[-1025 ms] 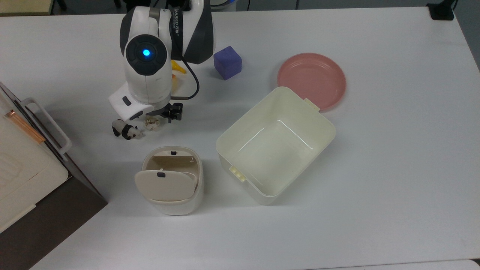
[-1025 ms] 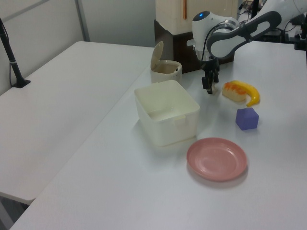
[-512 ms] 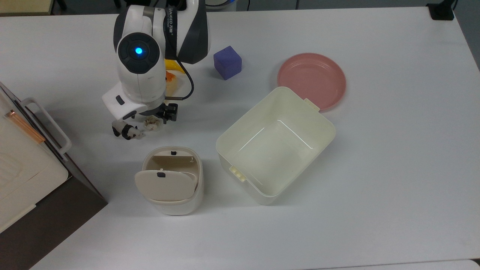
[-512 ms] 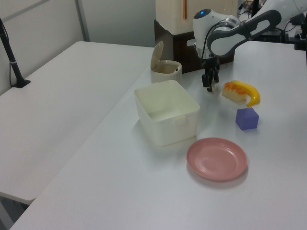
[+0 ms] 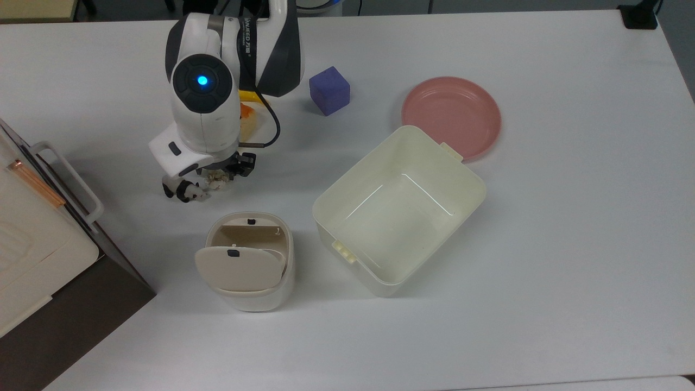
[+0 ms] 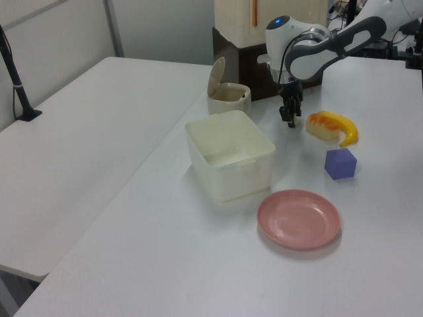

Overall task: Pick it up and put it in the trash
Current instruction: 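Lower the gripper onto the white paper scrap and close it, then lift the paper scrap and carry it over the white trash bin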

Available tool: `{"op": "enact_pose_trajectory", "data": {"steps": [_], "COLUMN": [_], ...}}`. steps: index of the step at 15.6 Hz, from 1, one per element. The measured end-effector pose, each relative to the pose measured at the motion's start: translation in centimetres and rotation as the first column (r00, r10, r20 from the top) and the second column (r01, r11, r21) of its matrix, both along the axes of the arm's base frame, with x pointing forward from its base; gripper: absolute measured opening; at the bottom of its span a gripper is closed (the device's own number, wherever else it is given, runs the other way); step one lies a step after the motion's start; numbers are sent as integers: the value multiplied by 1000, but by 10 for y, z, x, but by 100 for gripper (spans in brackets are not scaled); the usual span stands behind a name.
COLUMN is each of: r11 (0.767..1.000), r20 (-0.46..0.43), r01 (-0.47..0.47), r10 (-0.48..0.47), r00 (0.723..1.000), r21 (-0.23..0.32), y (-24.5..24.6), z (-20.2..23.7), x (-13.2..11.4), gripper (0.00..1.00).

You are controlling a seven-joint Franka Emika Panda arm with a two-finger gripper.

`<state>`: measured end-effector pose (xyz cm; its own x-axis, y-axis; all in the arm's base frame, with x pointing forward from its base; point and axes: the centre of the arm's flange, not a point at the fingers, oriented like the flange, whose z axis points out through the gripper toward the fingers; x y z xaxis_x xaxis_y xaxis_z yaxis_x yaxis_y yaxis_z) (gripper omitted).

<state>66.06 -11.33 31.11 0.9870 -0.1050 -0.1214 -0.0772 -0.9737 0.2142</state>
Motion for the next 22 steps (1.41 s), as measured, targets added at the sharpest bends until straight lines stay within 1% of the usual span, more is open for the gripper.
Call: {"op": "enact_pose_trajectory", "data": {"steps": [1,2,3,4,5,7,8,11,14,17,19,22], "r11": [1000,1000,1000,1000,1000,1000,1000,1000,1000,999,997,996], "r20": [-1,-1,-1,-1,2,5,6,25,77,94,104,144], "r01": [1,2,3,3,3,3,3,2,-16,-45,-72,-92], "r10": [-1,-2,-3,-3,-3,-3,-3,-1,16,44,71,91], "r00": [1000,1000,1000,1000,1000,1000,1000,1000,997,995,992,985], "r21": [-1,-1,-1,-1,-1,-2,-2,-3,-1,5,2,-1], "y": [-1,-2,-3,-3,-3,-3,-3,-2,10,36,61,79], "z": [-1,-1,-1,-1,1,2,2,11,38,77,116,151], "x": [0,0,0,0,0,1,1,6,17,20,15,10], "gripper": [56,44,38,37,30,28,24,23,23,23,23,23]}}
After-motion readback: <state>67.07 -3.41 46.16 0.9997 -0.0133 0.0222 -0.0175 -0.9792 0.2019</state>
